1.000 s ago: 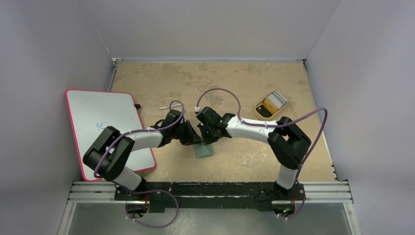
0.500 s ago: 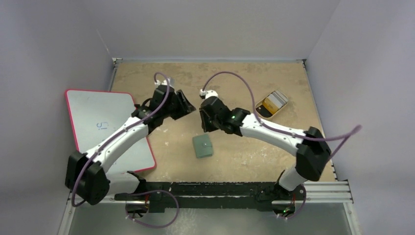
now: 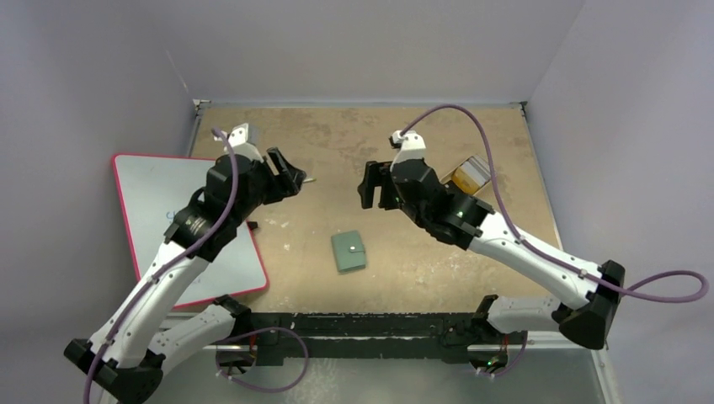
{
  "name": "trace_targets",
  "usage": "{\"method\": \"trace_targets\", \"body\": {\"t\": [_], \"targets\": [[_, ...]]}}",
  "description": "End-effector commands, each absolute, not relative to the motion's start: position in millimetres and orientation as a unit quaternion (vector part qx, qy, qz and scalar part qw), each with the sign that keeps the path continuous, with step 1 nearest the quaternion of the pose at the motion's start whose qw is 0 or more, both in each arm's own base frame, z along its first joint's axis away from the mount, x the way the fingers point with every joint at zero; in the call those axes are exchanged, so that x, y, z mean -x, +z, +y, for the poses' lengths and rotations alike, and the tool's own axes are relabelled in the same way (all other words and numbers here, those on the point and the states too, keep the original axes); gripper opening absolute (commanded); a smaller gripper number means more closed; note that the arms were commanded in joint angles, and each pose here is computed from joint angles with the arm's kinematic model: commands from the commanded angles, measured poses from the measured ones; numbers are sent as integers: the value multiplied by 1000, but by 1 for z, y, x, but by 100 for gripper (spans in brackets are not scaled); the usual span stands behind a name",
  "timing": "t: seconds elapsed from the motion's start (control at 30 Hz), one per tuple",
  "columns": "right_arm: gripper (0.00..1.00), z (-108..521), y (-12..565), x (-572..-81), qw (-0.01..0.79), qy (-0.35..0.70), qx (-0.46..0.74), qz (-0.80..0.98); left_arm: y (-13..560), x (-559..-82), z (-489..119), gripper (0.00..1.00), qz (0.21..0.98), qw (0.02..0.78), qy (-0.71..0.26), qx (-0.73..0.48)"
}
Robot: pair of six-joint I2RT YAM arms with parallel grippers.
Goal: Put the credit cards into the card holder
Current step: Reset both arms
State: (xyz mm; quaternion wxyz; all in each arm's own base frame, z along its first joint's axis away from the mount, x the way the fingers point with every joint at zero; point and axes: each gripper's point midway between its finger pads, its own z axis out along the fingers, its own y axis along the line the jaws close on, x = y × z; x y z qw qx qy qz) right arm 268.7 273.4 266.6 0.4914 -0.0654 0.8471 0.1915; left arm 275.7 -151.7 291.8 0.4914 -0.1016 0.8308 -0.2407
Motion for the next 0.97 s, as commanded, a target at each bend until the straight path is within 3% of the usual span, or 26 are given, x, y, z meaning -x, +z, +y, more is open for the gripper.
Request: {"method": "trace_targets", "body": {"t": [0.0, 0.07, 0.37, 0.93], "targets": [[95, 252, 279, -266, 524, 208, 0, 826, 291, -261, -143, 64, 821, 506, -247, 93], [99, 246, 274, -265, 525, 211, -20, 824, 284, -257, -140, 64, 821, 505, -248, 100], [99, 234, 269, -265, 532, 208, -62, 818, 270, -246, -126, 66, 825, 508, -225, 101], [99, 245, 284, -267, 538, 223, -37, 812, 283, -241, -118, 71, 805, 536, -231, 110]]}}
